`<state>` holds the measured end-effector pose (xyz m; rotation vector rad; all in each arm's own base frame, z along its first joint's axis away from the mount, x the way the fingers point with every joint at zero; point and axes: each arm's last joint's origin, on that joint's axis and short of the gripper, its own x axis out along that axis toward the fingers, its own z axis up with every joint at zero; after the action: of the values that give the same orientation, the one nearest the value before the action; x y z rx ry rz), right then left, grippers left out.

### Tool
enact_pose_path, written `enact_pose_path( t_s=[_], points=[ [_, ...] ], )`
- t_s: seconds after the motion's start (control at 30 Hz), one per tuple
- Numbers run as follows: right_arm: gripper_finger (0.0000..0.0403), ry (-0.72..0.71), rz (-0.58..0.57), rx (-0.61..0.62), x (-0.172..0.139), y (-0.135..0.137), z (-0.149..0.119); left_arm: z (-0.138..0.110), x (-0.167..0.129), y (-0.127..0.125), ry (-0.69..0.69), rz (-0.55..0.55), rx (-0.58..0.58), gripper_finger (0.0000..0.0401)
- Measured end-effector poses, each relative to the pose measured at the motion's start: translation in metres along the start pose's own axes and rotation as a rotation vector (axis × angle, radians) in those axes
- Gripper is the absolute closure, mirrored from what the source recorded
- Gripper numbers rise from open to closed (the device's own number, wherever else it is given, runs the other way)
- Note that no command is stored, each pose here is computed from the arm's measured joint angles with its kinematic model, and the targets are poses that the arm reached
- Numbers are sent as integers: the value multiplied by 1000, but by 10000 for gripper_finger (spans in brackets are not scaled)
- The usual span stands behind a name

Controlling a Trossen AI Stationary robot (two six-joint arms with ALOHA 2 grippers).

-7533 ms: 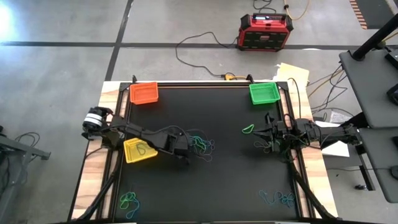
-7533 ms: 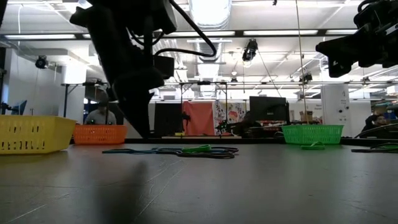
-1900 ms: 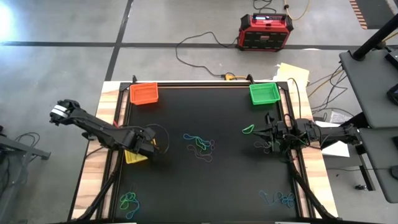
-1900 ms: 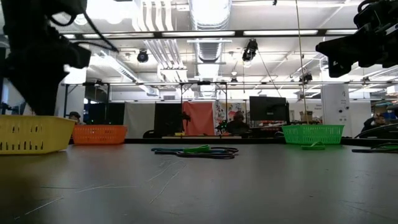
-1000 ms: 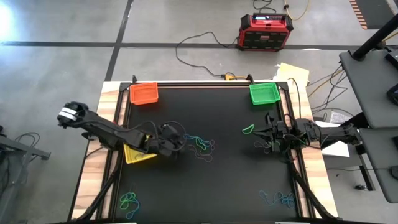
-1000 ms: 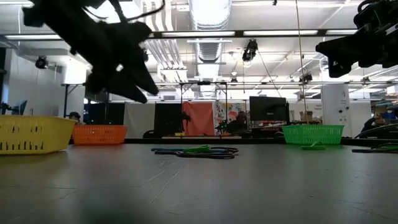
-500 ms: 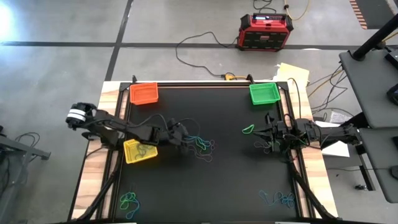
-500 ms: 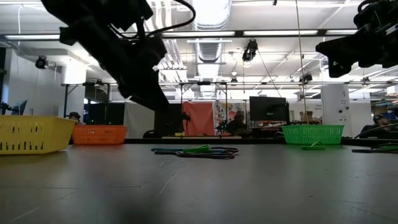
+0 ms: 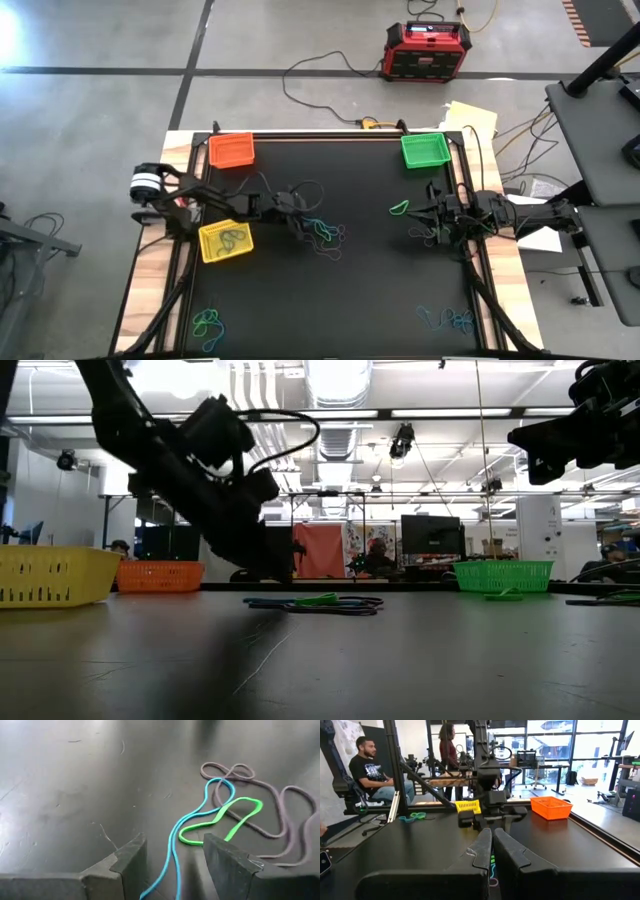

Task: Sort rubber bands into baskets
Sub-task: Put the blue rubber band into the yellow bin

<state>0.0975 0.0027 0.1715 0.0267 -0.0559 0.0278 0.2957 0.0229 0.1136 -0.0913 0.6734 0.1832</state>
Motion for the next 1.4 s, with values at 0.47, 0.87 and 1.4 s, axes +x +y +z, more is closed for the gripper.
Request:
enact_pose_path(
  t_s=[0.47, 0.87, 1.4],
  points=[
    [394, 0, 0, 0, 0, 0, 0, -36, 24, 10, 1, -13, -53, 287],
    [394, 0, 0, 0, 0, 0, 0, -44, 26, 8, 5, -22, 76, 394],
    [394, 0, 0, 0, 0, 0, 0, -40, 16, 1, 47, -55, 12, 401]
  ],
)
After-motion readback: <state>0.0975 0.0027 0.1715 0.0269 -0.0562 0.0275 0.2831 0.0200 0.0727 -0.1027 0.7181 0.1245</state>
